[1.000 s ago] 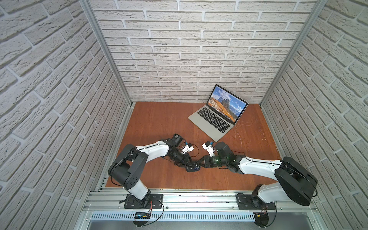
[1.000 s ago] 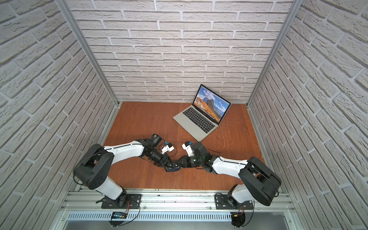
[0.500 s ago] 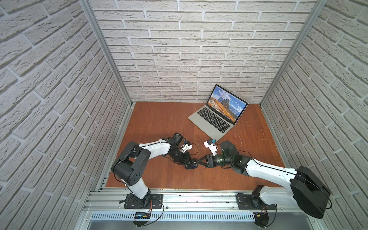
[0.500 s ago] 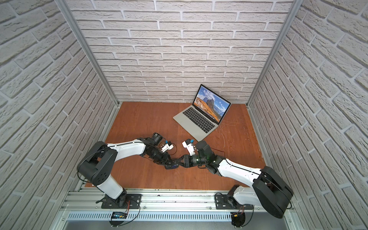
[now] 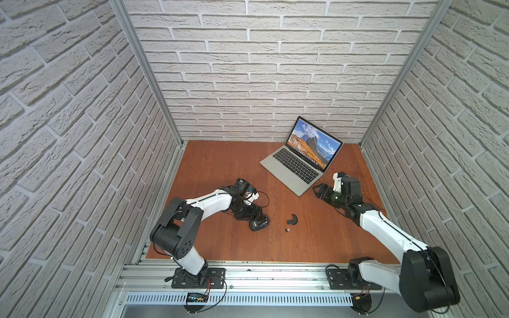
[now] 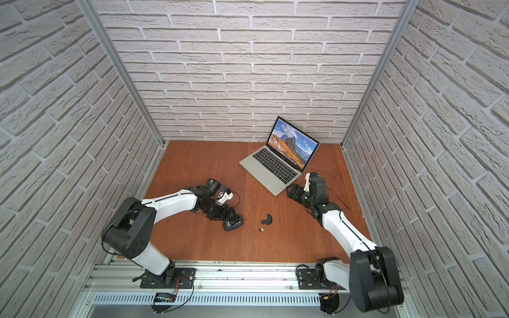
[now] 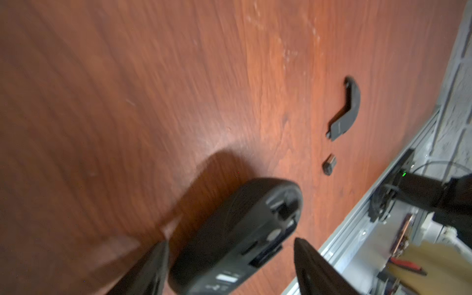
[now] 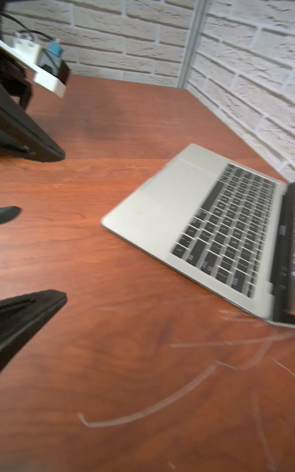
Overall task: Insert the wireless mouse receiver into the laptop
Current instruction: Place the mouse at the center of the board, then move the laptop to the center of the board.
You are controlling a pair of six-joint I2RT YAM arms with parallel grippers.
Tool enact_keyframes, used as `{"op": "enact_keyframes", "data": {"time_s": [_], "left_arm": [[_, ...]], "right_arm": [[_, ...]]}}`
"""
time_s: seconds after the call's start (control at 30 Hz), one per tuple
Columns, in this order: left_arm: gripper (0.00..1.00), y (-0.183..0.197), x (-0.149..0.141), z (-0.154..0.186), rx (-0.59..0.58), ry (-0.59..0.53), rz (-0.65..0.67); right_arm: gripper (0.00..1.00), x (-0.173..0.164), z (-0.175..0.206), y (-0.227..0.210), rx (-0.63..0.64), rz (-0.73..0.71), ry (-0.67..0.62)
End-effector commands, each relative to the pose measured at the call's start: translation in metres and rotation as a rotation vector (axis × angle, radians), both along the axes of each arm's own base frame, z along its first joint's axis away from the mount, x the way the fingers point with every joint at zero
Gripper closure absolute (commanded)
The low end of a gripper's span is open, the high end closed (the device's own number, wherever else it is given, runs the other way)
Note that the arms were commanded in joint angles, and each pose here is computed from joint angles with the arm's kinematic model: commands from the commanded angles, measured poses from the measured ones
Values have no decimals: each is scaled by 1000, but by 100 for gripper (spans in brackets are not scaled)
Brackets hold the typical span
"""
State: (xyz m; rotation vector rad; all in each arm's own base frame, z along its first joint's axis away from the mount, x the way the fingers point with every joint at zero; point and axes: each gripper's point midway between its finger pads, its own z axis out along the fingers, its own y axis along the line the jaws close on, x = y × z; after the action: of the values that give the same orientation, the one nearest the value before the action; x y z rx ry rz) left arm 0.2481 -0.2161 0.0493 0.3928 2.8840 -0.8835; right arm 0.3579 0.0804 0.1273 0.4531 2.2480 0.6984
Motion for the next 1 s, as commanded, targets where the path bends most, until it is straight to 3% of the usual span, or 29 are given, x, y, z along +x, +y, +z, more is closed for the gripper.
{"op": "enact_keyframes", "data": {"time_s": [0.0,0.23,0.47,0.53,0.67,0.73,0.83,0.97], "left_arm": [[11,-5,42,34,-38,-187,92],[9,-37,92,85,-107,-474,124],[9,-65,99,92,-164,-537,57],[9,-71,96,92,-171,-553,27],[9,-69,95,89,-161,-572,17],[9,-67,93,90,-160,-578,14],[9,-65,88,92,-162,-590,-5],[8,-60,84,92,-158,-603,-17]], "right_arm": [[15,55,36,-32,0,5,-176],[12,141,49,-91,-73,13,-268],[18,195,47,-93,-90,201,-313],[30,204,41,-87,-75,267,-314],[69,205,38,-65,-40,395,-324],[83,198,38,-48,-45,460,-329],[96,176,41,-16,-70,533,-337],[96,146,51,27,-83,575,-377]]}}
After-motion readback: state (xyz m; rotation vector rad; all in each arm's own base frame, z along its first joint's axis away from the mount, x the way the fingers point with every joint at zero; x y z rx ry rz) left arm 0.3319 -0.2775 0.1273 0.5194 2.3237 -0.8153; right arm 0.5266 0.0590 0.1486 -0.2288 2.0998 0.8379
